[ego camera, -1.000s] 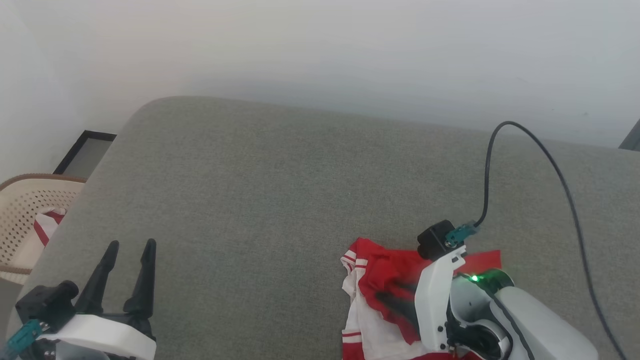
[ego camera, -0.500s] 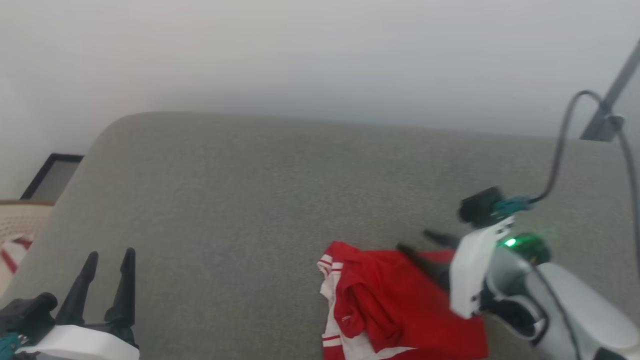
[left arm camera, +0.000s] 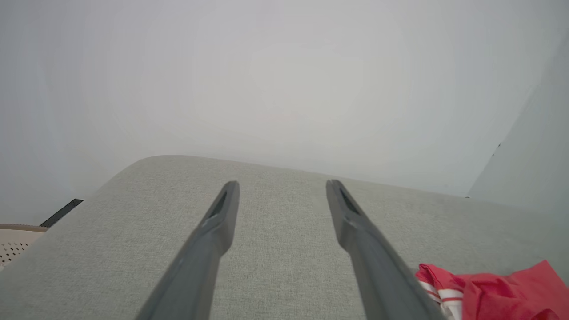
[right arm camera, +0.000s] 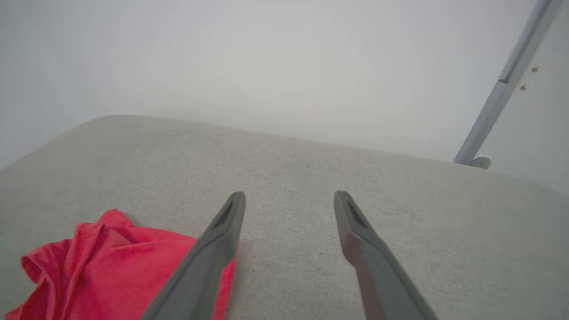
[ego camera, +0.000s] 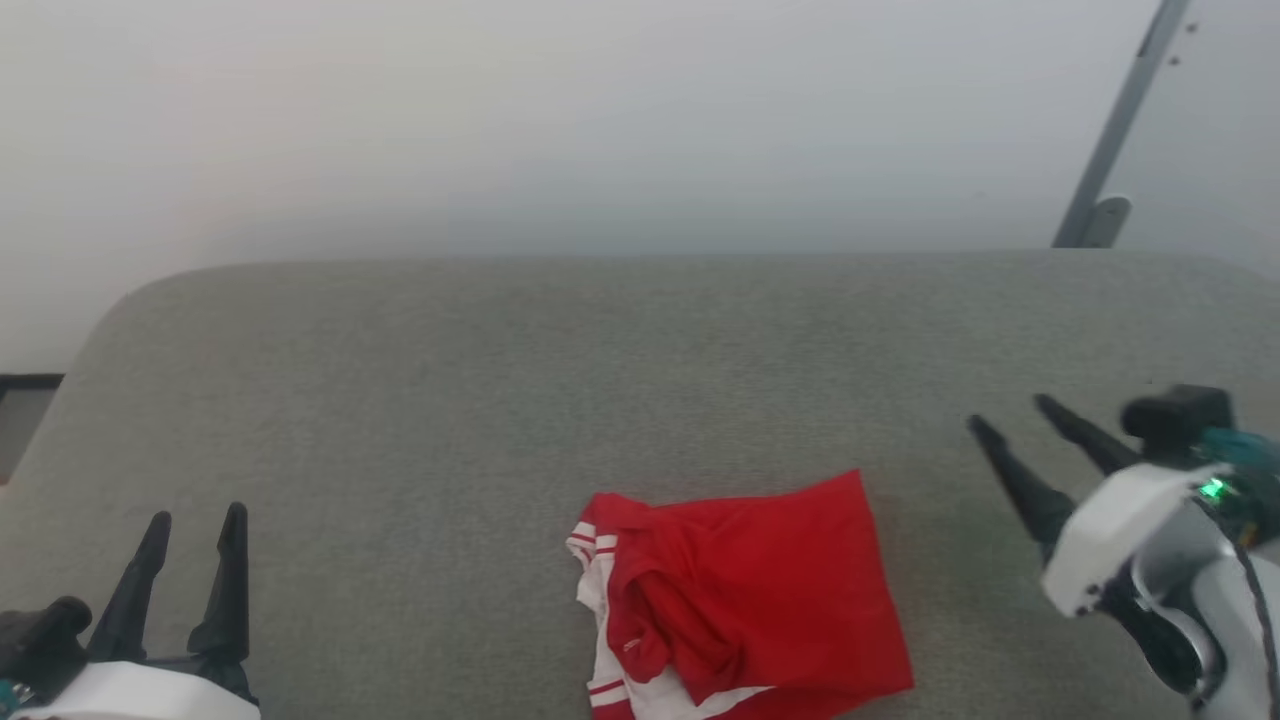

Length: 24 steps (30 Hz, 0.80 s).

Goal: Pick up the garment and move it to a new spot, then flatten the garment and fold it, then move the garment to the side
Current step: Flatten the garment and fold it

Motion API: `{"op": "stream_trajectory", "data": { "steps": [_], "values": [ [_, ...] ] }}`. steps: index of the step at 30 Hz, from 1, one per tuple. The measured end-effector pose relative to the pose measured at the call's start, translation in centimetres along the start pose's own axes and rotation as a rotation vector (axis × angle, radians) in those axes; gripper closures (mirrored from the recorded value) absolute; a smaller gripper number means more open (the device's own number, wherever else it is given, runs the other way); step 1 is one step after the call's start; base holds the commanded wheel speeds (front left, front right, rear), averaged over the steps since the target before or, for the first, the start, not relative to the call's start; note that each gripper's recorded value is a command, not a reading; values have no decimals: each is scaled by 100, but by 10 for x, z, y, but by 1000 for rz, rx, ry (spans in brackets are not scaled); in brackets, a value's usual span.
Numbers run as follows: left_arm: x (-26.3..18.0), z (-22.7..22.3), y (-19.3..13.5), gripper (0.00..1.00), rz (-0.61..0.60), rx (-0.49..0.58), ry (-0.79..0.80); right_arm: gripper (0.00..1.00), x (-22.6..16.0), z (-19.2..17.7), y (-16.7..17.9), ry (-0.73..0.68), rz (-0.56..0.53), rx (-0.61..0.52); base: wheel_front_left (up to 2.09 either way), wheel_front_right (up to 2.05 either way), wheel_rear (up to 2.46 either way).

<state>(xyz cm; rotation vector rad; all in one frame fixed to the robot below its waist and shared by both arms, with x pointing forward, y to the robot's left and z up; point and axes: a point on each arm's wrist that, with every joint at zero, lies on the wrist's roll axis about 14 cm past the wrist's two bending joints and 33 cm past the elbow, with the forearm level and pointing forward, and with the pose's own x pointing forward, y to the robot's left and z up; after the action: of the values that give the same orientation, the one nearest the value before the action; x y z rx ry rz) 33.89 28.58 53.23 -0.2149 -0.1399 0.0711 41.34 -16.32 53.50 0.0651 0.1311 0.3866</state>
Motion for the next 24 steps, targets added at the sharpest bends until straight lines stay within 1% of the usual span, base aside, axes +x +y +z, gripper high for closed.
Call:
{"op": "stream_trajectory", "data": {
  "steps": [3, 4, 9, 15, 24],
  "values": [
    [2, -2, -4, 0, -13, 2, 7, 0, -15, -5, -20, -29, -71, -1, 0, 0, 0],
    [3, -3, -5, 0, -17, 4, 10, 0, -24, -4, -32, -65, -118, -1, 0, 0, 0],
    [6, -5, -9, 0, -29, 6, 16, 0, -44, -5, -54, -139, -210, -18, 0, 0, 0],
    [7, -9, -12, 0, -39, 8, 26, 0, -60, -16, -62, -153, -270, -21, 0, 0, 0],
    [8, -11, -12, 0, -42, 10, 33, 0, -66, -18, -62, -173, -295, -27, 0, 0, 0]
  ]
}}
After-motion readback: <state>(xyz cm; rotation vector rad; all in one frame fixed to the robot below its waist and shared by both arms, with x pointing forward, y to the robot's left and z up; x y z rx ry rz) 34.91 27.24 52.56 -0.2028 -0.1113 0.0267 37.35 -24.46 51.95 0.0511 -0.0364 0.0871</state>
